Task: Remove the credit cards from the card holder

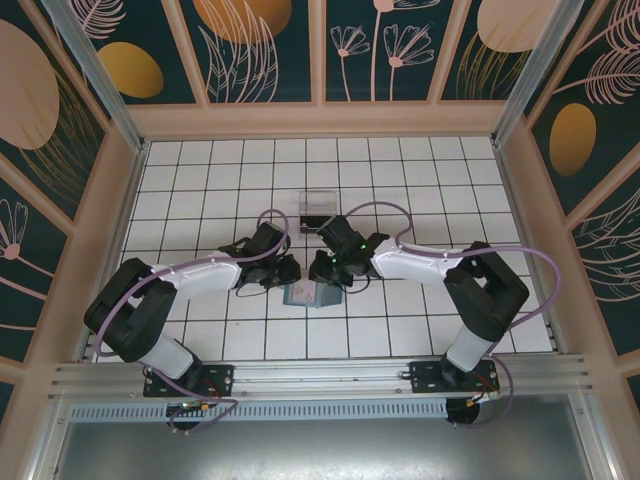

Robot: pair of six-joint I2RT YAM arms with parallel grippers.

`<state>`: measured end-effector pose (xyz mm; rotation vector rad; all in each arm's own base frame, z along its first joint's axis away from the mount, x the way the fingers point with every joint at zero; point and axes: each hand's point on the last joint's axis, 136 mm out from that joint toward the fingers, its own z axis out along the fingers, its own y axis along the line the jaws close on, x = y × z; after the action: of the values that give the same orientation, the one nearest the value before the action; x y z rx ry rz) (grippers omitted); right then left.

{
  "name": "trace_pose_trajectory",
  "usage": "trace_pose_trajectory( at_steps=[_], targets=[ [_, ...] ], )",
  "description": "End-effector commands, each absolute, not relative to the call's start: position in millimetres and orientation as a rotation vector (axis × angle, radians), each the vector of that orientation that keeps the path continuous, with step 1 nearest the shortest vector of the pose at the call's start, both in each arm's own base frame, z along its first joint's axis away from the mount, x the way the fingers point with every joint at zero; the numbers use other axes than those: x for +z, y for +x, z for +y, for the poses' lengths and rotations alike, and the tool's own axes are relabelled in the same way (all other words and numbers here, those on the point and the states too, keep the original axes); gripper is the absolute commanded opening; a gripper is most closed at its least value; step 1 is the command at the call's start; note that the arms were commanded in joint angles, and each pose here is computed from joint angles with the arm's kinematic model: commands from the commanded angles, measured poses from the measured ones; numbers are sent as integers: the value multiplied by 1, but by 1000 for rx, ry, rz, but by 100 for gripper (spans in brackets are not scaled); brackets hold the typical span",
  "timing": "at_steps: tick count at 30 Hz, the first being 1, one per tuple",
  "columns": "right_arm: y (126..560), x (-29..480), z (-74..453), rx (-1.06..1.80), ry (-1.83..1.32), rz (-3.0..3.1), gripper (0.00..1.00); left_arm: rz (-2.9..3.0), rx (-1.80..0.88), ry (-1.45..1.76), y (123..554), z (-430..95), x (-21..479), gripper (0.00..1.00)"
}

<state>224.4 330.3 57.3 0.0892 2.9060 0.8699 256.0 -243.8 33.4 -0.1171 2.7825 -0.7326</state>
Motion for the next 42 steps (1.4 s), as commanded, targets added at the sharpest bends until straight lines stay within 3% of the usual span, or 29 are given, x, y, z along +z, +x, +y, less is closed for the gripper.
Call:
trace_pose_trajectory(
  at_steps=[1,13,32,42],
  targets=[
    [225,52,340,961,92,2898,16,2801,-740,-111,250,-244,28,17],
    [225,27,336,891,99,2943,15,2823,-706,-110,244,-237,23,17],
    [225,31,320,764,110,2949,30,2822,-694,-117,245,-236,25,17],
    [230,48,320,794,122,2910,31,2805,-701,-103,249,-238,37,17]
  ],
)
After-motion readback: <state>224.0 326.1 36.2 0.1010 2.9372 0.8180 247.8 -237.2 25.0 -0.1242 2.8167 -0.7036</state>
